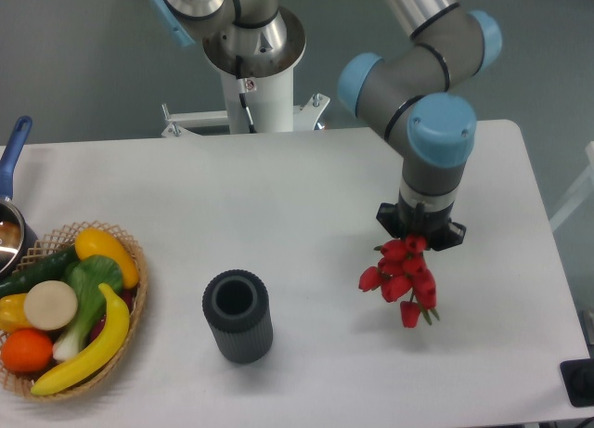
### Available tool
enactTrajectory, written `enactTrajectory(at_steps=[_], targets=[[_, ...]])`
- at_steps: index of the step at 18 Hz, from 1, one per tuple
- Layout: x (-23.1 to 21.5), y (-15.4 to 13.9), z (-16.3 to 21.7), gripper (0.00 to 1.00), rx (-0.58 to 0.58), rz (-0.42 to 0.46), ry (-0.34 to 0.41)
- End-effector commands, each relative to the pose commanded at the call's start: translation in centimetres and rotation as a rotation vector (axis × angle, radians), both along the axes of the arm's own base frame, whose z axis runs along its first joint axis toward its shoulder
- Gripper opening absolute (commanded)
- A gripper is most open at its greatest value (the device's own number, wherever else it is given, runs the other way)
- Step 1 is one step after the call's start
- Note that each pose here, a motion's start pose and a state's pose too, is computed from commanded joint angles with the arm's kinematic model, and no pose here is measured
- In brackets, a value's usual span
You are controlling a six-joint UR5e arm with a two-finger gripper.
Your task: Place the flowers on the table
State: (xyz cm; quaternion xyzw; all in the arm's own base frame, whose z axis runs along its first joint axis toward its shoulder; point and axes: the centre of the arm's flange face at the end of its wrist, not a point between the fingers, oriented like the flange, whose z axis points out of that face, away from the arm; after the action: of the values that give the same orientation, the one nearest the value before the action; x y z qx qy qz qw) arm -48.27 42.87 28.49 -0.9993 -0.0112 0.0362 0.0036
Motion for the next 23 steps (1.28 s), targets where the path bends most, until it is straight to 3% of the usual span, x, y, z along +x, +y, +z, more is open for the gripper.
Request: enactTrajectory(at_steps=[2, 4, 9, 12, 18, 23], targets=[[0.2, 0.0, -0.3, 0.61, -0.002, -0.002, -0.006], [0.4, 0.4, -1.1, 1.0, -0.005, -0.006, -0.015], [0.6, 0.5, -0.9, 1.0, 0.004, 0.024, -0.005], [1.0, -0.1, -0.9, 1.0, 0.043, 0.023, 0.066], [0.5, -3.7, 0.4, 1.0, 0.064, 0.058, 0.13], [-1.2, -6.9, 1.8, 1.0, 0.059, 0.018, 0.146]])
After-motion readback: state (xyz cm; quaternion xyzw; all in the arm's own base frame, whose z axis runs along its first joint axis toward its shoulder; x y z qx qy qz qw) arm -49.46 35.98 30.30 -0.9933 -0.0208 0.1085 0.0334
